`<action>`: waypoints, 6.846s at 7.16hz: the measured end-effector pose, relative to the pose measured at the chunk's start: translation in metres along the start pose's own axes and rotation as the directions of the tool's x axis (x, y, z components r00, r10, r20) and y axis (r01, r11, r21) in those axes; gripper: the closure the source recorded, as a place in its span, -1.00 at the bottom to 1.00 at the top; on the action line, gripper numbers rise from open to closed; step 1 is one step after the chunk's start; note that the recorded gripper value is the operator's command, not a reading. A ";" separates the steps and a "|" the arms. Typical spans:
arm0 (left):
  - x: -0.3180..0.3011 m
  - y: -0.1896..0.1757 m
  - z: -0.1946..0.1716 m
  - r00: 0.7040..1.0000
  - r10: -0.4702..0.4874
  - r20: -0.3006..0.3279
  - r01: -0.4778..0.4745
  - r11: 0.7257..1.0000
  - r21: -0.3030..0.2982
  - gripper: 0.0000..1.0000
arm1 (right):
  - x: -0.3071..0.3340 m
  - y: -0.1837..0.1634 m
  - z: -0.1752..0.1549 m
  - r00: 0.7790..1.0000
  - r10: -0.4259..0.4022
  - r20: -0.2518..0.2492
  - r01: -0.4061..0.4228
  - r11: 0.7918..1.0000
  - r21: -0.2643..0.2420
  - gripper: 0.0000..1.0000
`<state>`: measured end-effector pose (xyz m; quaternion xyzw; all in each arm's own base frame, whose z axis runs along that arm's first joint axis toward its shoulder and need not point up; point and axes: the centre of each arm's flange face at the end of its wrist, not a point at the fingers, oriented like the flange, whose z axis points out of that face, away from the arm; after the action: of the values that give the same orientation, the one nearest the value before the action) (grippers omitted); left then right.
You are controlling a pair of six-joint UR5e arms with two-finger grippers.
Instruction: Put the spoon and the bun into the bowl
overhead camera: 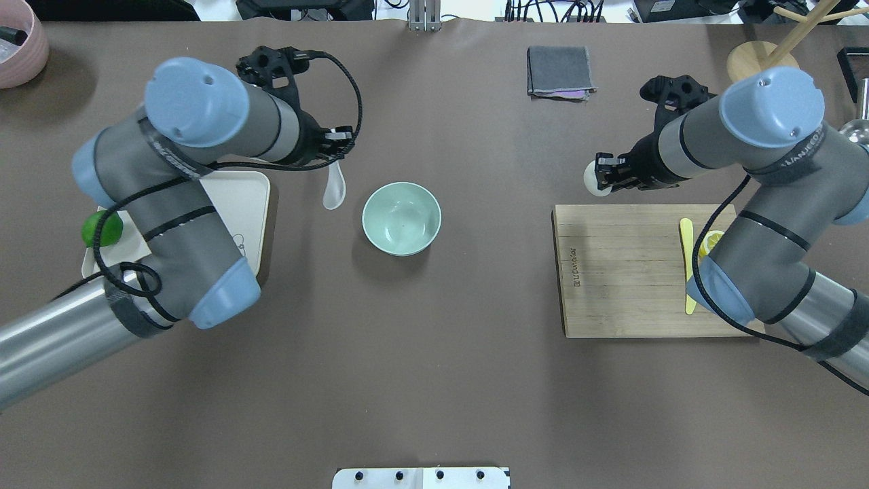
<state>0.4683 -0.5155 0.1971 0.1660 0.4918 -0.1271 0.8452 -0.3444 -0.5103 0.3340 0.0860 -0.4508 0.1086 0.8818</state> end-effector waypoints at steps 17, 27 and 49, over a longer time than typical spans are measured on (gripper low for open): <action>-0.199 -0.157 -0.064 0.920 0.329 0.213 -0.346 0.937 0.047 -0.97 | -0.265 0.071 0.047 1.000 -0.001 0.029 0.000 0.999 0.041 1.00; -0.247 -0.179 -0.097 0.938 0.310 0.155 -0.320 0.946 0.043 -0.97 | -0.223 -0.002 -0.028 0.973 -0.196 -0.123 0.197 0.980 -0.005 -1.00; -0.661 -0.109 -0.257 0.953 0.163 0.255 -0.117 0.975 -0.187 -0.97 | 0.464 -0.088 -0.137 0.965 -0.170 -0.201 0.122 0.966 -0.230 -1.00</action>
<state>-0.0953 -0.4764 0.6388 0.1091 0.3686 -0.0455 0.9220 0.0506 -0.5075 0.6275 0.0104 -0.3525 0.0024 0.9358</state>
